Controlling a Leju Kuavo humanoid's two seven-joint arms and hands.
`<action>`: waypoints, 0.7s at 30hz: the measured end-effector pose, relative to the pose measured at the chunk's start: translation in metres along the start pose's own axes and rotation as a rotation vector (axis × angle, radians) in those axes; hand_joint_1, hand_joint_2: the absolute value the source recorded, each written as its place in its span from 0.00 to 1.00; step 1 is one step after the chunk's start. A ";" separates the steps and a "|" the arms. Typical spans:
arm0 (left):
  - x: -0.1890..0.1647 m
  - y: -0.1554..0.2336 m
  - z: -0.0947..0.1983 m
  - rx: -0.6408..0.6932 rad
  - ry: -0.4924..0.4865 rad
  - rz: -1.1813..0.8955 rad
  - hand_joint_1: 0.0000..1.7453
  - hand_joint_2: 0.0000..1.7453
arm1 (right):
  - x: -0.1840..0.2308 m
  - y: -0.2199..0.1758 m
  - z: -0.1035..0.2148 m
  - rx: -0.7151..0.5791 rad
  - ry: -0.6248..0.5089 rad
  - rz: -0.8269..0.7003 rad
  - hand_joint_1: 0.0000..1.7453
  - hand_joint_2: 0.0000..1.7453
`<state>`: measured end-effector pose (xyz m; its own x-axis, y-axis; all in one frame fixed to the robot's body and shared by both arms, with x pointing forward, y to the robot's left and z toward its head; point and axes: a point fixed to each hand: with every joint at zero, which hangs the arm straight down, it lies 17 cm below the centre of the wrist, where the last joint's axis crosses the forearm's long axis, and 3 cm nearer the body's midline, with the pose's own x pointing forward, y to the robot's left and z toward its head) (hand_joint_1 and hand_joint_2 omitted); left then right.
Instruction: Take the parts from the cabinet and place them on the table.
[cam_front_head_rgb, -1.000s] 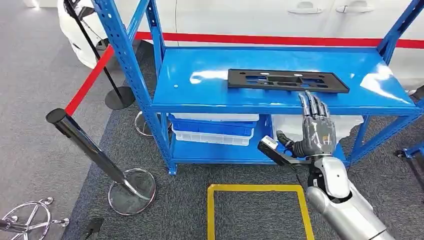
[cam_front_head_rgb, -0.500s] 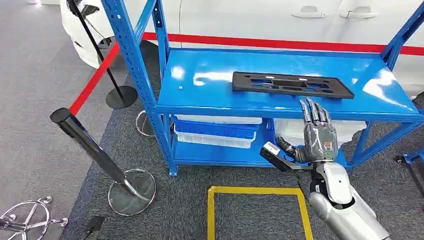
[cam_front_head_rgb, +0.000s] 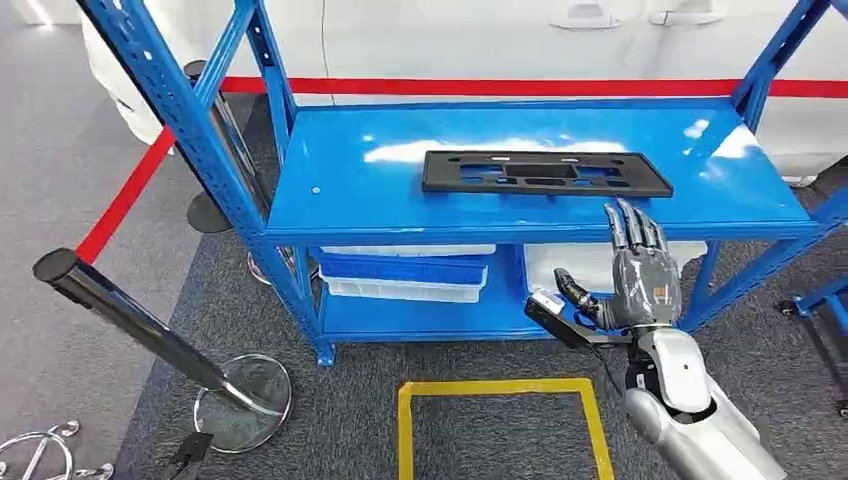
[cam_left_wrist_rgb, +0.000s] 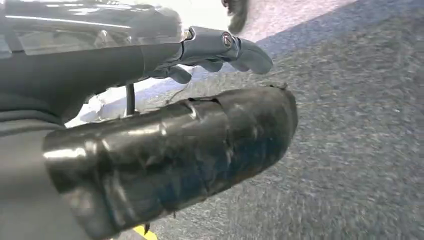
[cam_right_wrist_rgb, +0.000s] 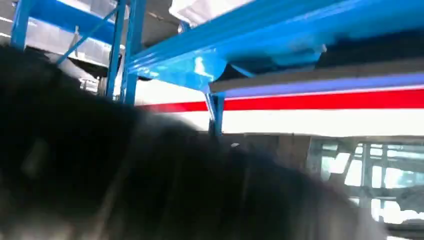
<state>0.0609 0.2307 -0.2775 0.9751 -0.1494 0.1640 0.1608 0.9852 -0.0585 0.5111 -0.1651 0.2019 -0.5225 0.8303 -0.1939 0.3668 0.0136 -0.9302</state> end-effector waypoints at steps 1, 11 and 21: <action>0.000 0.000 0.000 0.001 0.000 0.000 0.00 0.00 | 0.000 -0.001 0.000 -0.001 -0.001 0.000 0.00 1.00; 0.003 0.001 0.000 0.003 -0.002 -0.003 0.00 0.00 | -0.004 -0.005 -0.001 -0.007 0.011 -0.006 0.00 1.00; 0.005 0.000 0.000 0.001 -0.004 -0.015 0.00 0.00 | -0.006 -0.002 0.000 0.018 0.018 -0.011 0.00 1.00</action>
<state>0.0657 0.2303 -0.2769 0.9718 -0.1643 0.1690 0.1757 0.9829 -0.0553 0.5137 -0.1701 0.2046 -0.5122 0.8403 -0.1777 0.3467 0.0129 -0.9379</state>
